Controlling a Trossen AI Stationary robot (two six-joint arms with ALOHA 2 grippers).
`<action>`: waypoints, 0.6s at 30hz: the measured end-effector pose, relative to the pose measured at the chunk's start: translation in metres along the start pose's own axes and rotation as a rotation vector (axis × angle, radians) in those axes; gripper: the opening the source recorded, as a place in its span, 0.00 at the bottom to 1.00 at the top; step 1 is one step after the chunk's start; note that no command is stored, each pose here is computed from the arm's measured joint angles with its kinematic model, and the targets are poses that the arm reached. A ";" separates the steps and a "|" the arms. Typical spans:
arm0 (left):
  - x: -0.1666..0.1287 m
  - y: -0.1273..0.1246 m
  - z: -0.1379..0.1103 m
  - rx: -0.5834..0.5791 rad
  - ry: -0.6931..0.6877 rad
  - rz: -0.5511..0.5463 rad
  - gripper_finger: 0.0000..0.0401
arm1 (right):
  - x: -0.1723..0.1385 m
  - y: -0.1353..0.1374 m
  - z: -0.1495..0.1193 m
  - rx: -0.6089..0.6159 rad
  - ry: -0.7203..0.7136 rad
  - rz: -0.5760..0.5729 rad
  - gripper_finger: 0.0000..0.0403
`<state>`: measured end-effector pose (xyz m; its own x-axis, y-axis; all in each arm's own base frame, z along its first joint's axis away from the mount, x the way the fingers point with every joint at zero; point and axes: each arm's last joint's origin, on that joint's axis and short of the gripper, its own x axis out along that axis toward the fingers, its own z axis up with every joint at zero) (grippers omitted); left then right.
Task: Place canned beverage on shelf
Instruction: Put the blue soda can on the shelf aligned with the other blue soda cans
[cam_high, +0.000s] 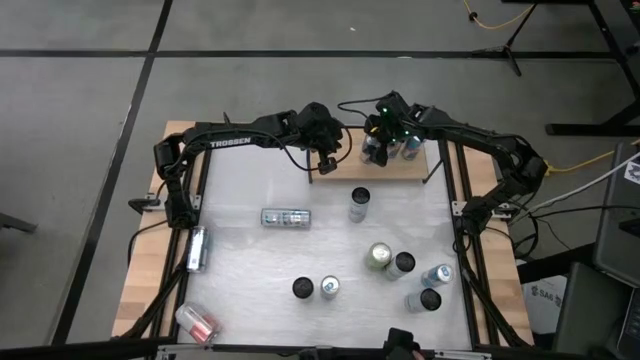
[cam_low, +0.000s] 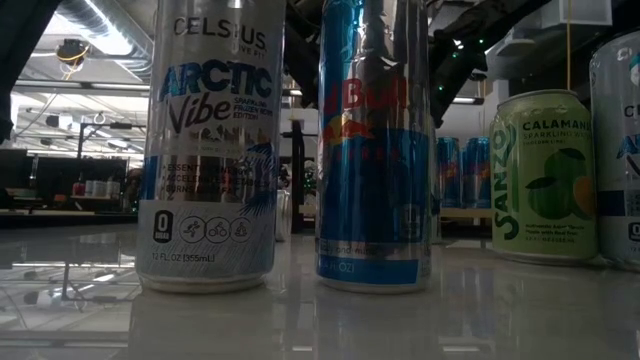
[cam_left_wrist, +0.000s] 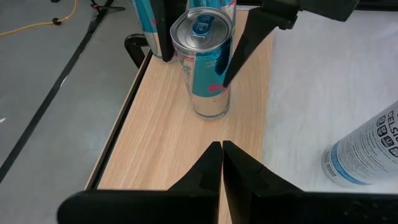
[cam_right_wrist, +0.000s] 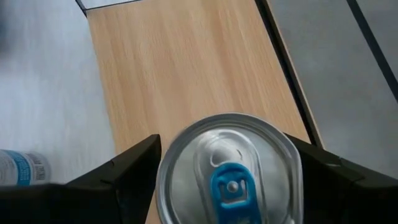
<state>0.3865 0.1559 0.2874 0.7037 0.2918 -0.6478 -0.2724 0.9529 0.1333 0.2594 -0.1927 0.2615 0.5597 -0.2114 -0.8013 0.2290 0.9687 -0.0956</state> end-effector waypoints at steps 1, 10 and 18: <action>0.000 0.000 0.000 0.000 0.000 0.000 0.01 | 0.000 0.000 0.000 0.000 0.000 -0.001 0.75; -0.019 0.007 0.005 0.005 -0.020 0.018 0.01 | 0.000 0.000 0.000 0.002 -0.003 0.000 0.57; -0.051 0.016 0.007 0.038 -0.020 0.032 0.01 | -0.001 0.000 0.002 0.001 -0.012 -0.003 0.53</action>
<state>0.3510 0.1572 0.3282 0.7081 0.3230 -0.6280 -0.2698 0.9455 0.1820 0.2600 -0.1931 0.2634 0.5683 -0.2158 -0.7940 0.2316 0.9679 -0.0973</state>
